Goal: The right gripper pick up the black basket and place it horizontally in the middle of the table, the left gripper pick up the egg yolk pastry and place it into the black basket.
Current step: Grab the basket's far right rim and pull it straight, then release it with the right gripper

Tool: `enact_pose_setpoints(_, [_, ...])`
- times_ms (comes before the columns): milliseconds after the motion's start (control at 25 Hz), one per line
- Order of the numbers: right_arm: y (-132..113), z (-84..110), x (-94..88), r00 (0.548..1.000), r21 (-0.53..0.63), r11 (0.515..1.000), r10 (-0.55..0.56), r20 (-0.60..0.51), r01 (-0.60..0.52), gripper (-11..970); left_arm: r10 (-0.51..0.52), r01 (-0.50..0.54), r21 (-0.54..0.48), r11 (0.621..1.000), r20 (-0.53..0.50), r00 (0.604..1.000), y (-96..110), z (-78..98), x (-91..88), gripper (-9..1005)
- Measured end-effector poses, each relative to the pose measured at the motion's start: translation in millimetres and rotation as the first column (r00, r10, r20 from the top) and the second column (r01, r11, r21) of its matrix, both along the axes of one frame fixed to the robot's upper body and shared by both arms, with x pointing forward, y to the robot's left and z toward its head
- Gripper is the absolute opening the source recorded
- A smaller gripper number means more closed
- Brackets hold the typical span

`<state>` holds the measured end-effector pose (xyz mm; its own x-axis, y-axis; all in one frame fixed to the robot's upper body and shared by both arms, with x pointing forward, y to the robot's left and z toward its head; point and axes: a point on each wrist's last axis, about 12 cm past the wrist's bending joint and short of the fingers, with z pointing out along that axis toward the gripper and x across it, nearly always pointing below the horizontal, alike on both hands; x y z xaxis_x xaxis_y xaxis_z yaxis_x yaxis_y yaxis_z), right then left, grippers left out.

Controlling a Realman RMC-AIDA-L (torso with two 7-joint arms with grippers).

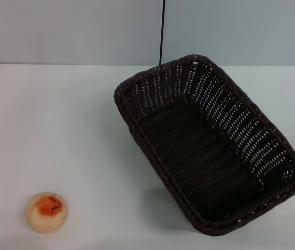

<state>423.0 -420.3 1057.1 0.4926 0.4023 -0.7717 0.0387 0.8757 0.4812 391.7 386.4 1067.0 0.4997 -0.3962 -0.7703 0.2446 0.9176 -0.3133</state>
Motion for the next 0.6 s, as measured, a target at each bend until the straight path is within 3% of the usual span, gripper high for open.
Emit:
enact_pose_setpoints(400, [2,3.7,3.0,0.999,0.011,0.999,0.041,0.026,-0.041,618,-0.004,0.004,-0.005,1.0,0.001,1.0,0,0.2,0.5,813])
enact_pose_setpoints(600, [-2,19.7,14.3,0.976,-0.02,0.976,0.216,0.022,-0.216,613,-0.005,0.005,-0.009,1.0,0.0,1.0,0,0.1,0.2,813])
